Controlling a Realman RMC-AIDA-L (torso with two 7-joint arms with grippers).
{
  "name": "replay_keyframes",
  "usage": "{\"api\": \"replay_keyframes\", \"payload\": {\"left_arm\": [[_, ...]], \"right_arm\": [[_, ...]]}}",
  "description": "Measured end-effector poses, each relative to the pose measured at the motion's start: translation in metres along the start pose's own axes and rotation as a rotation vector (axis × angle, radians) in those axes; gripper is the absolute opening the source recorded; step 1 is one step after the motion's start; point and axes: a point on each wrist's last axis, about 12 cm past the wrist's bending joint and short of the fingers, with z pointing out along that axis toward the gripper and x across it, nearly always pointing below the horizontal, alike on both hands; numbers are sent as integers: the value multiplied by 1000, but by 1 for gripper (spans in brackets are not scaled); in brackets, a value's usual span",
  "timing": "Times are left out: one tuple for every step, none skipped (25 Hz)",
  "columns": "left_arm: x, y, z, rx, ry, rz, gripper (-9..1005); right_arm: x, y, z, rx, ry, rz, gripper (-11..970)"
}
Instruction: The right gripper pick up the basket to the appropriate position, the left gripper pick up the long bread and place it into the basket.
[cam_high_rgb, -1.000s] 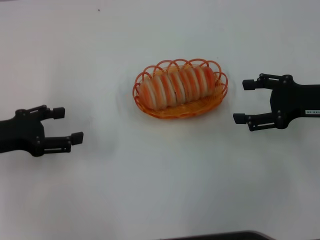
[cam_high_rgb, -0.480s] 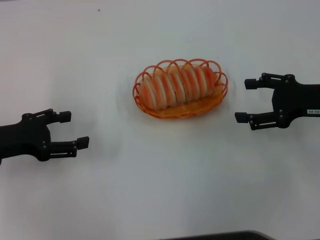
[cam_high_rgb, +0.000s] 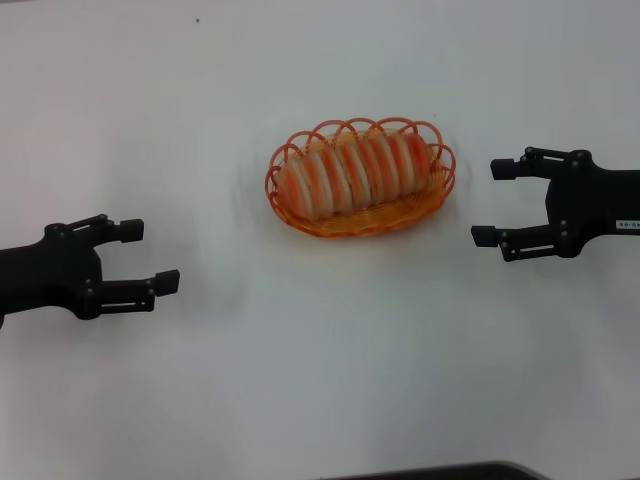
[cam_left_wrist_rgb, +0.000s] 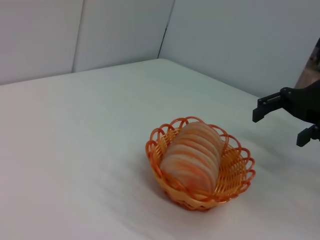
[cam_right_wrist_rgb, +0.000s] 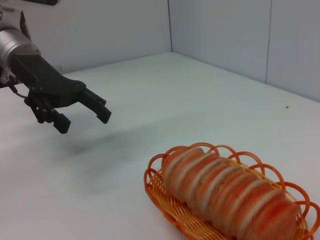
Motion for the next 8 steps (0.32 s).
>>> {"api": "replay_keyframes", "payload": {"left_arm": [[0,0,0,0,-1,0,934],[0,0,0,-1,-2,-1,934],[0,0,0,-1,-2,-1,934],[0,0,0,-1,-3,-1,934],[0,0,0,-1,-4,-2,934],[0,0,0,-1,-4,-2,934],[0,0,0,-1,-5,-2,934],[0,0,0,-2,-6,-2,934]], "right_arm": [[0,0,0,0,-1,0,952],[0,0,0,0,-1,0,952],[0,0,0,0,-2,0,952],[0,0,0,0,-2,0,952],[0,0,0,-1,-2,0,952],[0,0,0,-1,-3,0,952],[0,0,0,0,-4,0,952],[0,0,0,1,-5,1,952]]}}
